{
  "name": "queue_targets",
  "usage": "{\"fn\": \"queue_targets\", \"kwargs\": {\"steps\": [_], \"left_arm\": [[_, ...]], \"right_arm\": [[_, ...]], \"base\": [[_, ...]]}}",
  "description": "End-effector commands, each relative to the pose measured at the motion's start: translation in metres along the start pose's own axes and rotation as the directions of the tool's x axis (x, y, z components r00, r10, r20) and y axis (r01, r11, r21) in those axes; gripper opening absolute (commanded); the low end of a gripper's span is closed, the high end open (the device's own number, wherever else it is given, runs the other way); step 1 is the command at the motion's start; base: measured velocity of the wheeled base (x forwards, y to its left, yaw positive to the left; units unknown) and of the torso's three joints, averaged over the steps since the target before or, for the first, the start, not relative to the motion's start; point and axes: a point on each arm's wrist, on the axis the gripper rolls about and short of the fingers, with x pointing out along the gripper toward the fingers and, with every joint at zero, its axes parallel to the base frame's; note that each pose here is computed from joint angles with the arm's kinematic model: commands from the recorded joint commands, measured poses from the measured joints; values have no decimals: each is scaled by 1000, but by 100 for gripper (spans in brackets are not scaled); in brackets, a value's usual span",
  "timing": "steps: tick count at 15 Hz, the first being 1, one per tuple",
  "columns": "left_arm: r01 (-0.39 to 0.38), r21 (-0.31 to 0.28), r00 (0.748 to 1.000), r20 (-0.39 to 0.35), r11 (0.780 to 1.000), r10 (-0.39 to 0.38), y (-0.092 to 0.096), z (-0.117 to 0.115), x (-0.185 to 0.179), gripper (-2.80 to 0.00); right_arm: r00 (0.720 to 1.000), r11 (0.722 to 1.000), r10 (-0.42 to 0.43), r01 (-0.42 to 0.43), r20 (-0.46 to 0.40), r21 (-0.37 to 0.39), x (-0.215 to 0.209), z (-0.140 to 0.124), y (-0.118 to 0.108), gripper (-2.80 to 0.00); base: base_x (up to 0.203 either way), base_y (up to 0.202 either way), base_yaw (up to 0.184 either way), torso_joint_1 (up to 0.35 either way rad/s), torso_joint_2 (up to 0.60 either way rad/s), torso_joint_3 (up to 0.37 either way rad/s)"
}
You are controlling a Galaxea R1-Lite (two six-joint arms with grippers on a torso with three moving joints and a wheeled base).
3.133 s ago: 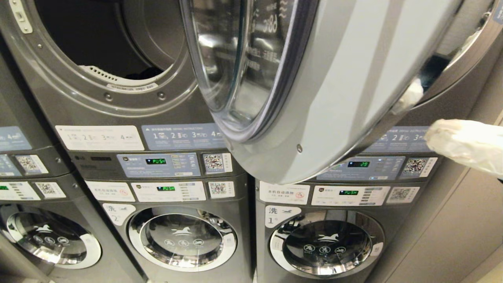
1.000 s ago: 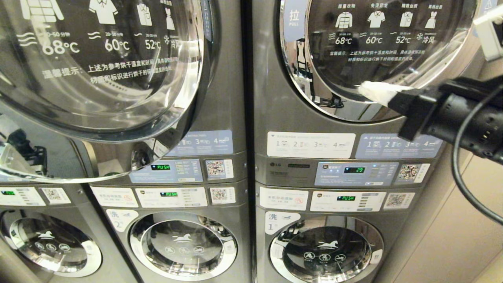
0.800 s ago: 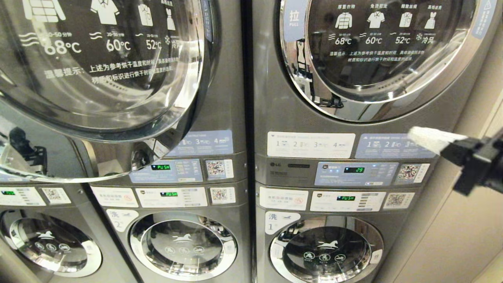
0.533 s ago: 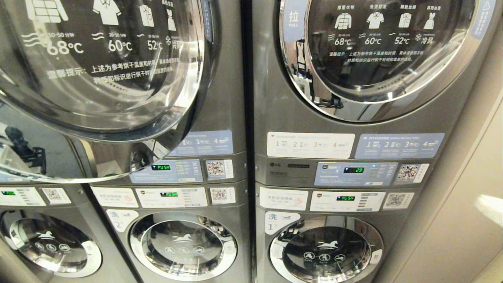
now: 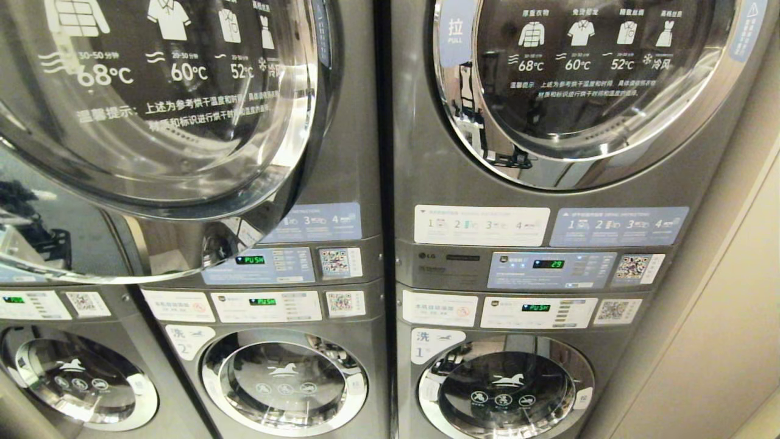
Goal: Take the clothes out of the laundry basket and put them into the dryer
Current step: Close the dryer
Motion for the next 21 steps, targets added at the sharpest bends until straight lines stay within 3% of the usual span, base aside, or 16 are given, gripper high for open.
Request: {"fn": "queue_targets", "kwargs": {"steps": [1,7,10,18,21], "left_arm": [[0,-1,1000,0,1000,0,0,0,0,-280],[0,-1,1000,-1,1000,0,0,0,0,-280],[0,-1,1000,1,1000,0,0,0,0,-280],[0,-1,1000,1,1000,0,0,0,0,-280],[0,-1,1000,-1,1000,0,0,0,0,-280]], "right_arm": [[999,1000,-15,15,39,17,-3,-8,1,-280],[999,1000,1,-1,36,9,-3,-7,1,-280],[998,999,50,-50,39,-6,-3,-7,2,-280],[998,998,55,-55,8,-5,-1,-5,2,-280],[998,999,51,-51,46,-3,-3,-7,2,-280]], "base": [[0,0,0,0,0,0],[0,0,0,3,0,-92],[0,0,0,7,0,-194],[0,0,0,5,2,-177],[0,0,0,-1,1,-15]]}}
